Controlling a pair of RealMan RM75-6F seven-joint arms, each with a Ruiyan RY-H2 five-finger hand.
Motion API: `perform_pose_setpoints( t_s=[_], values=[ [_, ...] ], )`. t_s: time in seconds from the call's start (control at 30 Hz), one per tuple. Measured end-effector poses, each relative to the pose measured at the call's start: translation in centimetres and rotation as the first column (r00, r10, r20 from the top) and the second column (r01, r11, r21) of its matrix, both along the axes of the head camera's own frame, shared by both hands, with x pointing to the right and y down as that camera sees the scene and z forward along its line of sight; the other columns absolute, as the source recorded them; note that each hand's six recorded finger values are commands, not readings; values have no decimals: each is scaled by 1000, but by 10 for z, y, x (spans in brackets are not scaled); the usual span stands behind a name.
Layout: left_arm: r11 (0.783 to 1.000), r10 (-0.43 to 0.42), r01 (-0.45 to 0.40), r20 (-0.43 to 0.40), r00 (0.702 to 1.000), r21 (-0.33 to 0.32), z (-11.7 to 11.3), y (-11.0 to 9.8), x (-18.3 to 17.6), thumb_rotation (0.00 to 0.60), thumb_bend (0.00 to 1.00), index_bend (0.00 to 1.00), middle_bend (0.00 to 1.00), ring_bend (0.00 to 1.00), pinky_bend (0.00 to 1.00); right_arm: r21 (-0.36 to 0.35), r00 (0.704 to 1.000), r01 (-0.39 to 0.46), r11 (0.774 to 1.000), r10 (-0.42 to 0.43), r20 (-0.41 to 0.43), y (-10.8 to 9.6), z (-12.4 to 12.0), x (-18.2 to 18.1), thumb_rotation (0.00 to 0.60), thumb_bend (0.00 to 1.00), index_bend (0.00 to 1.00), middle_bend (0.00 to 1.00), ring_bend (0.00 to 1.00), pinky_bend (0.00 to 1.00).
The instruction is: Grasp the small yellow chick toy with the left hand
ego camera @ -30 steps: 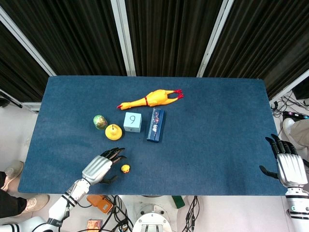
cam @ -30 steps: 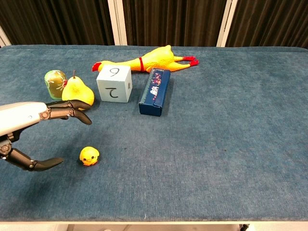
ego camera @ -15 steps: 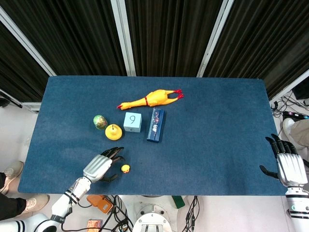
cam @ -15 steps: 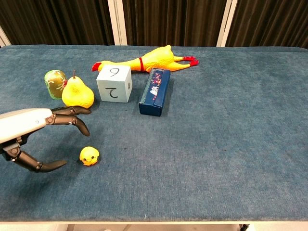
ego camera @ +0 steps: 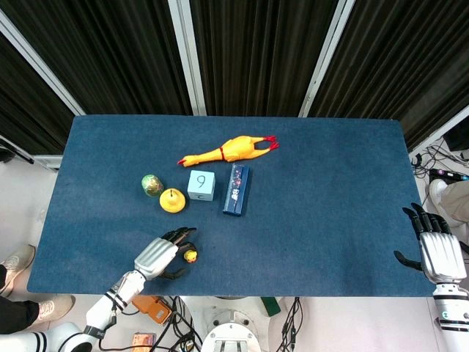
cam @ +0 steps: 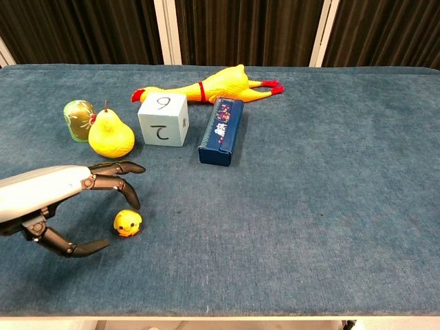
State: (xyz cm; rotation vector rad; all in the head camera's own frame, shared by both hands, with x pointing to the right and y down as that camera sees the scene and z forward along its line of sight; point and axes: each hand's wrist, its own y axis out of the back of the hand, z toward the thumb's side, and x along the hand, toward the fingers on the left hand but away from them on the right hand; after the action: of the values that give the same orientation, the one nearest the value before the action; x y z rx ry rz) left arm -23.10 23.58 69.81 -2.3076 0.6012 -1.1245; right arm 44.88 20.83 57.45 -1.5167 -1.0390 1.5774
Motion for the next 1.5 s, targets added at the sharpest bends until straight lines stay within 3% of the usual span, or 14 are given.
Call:
perform_pose_setpoints(
  t_s=[0.77, 1.0, 1.13, 1.3, 1.5],
  values=[
    [999, 23, -23, 14, 1000, -24, 19, -8, 5, 600, 309, 426, 41, 0, 148, 2, 1000, -1, 1000, 1, -3, 0, 0, 0, 600, 260, 194, 151, 221, 184],
    [999, -5, 6, 26, 1000, -38, 25, -13, -2, 600, 326, 509, 70, 0, 148, 1, 1000, 0, 1000, 0, -1, 0, 0, 0, 600, 260, 194, 151, 221, 184],
    [1000, -15, 16, 29, 999, -23, 24, -17, -7, 600, 336, 568, 109, 0, 148, 1, 1000, 2, 1000, -2, -1, 0, 0, -1, 600, 260, 194, 151, 221, 184],
    [1000, -15, 15, 35, 999, -7, 19, -22, -10, 600, 338, 573, 113, 0, 148, 2, 1000, 4, 1000, -4, 2, 0, 0, -1, 600, 260, 194, 151, 221, 184],
    [999, 14, -16, 46, 999, 49, -2, -35, -10, 600, 338, 573, 127, 1, 148, -3, 1000, 8, 1000, -8, 3, 1, 0, -1, 600, 260, 193, 151, 221, 184]
  ],
)
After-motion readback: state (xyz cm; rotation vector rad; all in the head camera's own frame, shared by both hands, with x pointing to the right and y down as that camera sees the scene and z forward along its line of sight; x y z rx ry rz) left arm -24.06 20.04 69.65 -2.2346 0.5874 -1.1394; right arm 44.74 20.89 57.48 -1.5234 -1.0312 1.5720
